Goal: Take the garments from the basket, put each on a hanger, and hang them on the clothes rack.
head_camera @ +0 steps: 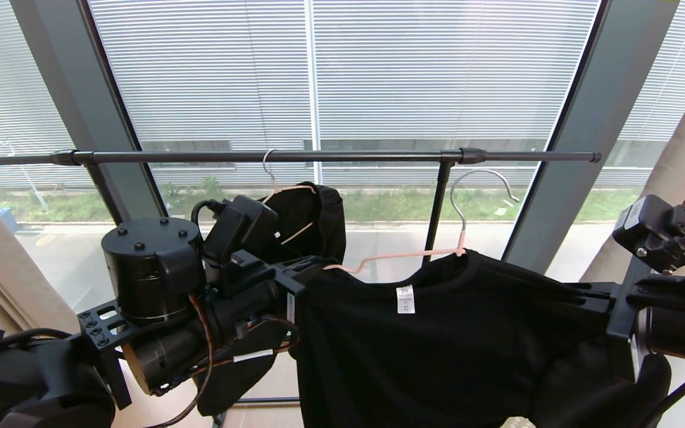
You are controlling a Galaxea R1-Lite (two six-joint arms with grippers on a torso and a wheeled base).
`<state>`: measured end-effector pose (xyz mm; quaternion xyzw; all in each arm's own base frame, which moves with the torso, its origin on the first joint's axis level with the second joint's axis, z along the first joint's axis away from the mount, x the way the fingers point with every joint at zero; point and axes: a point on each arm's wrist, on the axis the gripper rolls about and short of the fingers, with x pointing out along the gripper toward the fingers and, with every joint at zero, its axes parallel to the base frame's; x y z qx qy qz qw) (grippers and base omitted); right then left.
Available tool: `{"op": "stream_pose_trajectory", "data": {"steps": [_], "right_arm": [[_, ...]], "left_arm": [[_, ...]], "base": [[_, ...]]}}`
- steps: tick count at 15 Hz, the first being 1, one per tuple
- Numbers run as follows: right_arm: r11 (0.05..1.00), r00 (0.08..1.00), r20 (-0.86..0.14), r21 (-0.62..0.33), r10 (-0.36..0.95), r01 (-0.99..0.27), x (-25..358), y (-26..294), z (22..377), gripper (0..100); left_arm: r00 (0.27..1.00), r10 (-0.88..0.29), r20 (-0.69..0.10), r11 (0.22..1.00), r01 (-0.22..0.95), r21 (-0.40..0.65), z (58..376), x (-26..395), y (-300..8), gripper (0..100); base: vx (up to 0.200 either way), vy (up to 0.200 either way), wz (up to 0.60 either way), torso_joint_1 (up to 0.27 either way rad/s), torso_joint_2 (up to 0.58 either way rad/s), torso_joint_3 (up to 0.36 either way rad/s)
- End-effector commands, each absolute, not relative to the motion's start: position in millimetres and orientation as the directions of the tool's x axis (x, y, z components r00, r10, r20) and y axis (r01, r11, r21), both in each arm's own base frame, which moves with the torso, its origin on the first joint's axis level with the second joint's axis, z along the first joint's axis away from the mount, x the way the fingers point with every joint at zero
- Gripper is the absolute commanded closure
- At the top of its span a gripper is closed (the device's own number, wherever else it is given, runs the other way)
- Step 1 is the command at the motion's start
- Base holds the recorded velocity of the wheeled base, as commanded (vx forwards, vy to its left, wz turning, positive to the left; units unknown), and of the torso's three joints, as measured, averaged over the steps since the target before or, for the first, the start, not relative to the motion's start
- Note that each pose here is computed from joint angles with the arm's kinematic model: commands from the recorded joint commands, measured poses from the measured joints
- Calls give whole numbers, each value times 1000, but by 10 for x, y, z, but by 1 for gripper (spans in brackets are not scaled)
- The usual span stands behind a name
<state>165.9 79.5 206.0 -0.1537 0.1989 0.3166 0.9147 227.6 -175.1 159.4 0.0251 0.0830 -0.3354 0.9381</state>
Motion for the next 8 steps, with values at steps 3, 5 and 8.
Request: {"op": "stream_pose_trajectory", "data": {"steps": [3,5,8], "right_arm": [[766,733,-470,-166,492,-621,1656,777,1934,100],[793,782,-403,-187,475,-579,1535,653,2072,100],[818,812,-373,-194,450,-542,1510,576,2125,100]], "left_arm": [[770,-611,-185,784,621,-3,1769,2285,-1775,100],[806,-547,-225,825,564,17,1779,2362,-1720,100],[814,-528,-244,829,556,61,1771,2383,-1703,100]], "base": [[0,0,0,0,0,0],[0,0,0,0,0,0],[0,0,0,0,0,0]]}}
